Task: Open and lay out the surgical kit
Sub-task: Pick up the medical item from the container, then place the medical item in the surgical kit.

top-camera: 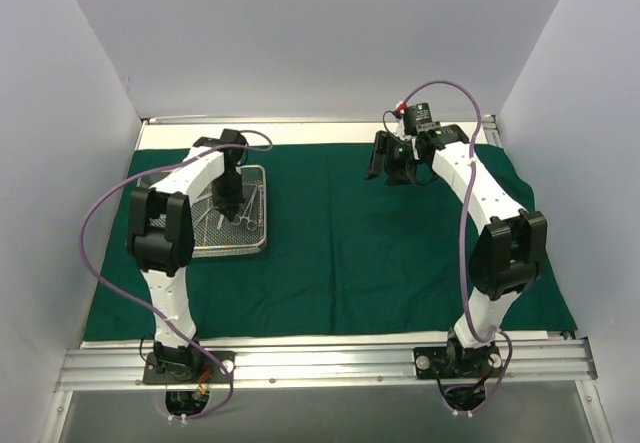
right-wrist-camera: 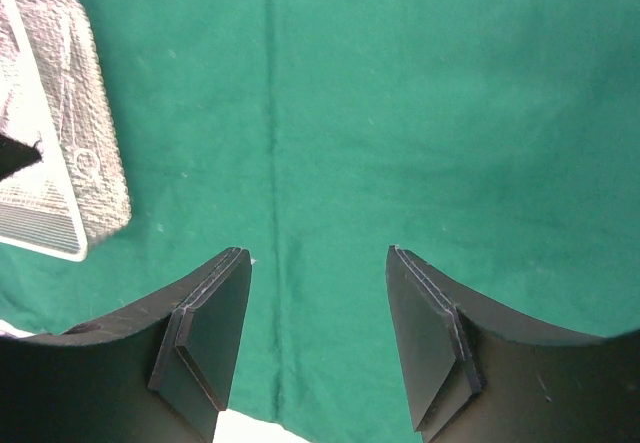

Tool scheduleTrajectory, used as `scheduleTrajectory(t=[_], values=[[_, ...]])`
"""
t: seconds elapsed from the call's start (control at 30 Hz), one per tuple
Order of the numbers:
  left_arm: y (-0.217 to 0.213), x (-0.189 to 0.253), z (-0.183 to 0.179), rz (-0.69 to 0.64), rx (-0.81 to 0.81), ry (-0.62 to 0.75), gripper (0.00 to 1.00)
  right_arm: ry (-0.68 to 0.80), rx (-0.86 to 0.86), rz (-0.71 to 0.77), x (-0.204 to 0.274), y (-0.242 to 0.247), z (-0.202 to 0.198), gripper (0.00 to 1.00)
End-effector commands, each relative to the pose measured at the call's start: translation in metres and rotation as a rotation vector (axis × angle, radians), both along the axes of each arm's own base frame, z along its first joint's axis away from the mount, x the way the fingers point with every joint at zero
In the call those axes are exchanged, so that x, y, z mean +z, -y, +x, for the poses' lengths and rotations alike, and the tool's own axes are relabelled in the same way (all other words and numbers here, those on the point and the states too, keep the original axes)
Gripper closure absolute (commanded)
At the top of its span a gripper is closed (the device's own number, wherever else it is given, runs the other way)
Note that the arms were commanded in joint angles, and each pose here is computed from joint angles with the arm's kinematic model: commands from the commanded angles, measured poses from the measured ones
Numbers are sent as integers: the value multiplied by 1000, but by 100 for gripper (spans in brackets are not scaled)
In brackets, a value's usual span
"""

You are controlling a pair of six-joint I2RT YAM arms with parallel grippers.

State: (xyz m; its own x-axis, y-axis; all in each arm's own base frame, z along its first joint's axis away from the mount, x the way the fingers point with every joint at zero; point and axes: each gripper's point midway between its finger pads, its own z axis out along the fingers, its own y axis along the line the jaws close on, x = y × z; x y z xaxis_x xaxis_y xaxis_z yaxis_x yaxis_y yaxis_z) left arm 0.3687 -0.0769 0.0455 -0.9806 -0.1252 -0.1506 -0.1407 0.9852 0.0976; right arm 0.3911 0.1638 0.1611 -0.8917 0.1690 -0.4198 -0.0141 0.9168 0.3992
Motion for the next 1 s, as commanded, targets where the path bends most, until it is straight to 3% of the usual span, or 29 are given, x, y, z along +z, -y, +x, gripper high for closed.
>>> scheduleTrajectory(t=[0.0, 0.27, 0.4, 0.5, 0.6, 0.77, 0.97], values=[[-9, 72, 10, 31, 9, 143, 98, 37, 26, 24, 18, -4, 11, 43], [-9, 145, -5, -15, 19, 276, 98, 1, 123, 102, 17, -45, 22, 34], [-14, 177, -14, -19, 31, 354, 98, 53, 192, 200, 49, -94, 36, 30], [-16, 191, -21, -21, 35, 387, 98, 5, 238, 285, 52, -134, 36, 30], [-16, 197, -29, -34, 34, 420, 98, 31, 255, 360, 75, -174, 44, 31], [-8, 202, -31, -66, 43, 471, 98, 13, 135, 498, 90, -221, 55, 36], [4, 200, -24, -86, 17, 488, 98, -61, 180, 552, 78, -274, 26, 38]])
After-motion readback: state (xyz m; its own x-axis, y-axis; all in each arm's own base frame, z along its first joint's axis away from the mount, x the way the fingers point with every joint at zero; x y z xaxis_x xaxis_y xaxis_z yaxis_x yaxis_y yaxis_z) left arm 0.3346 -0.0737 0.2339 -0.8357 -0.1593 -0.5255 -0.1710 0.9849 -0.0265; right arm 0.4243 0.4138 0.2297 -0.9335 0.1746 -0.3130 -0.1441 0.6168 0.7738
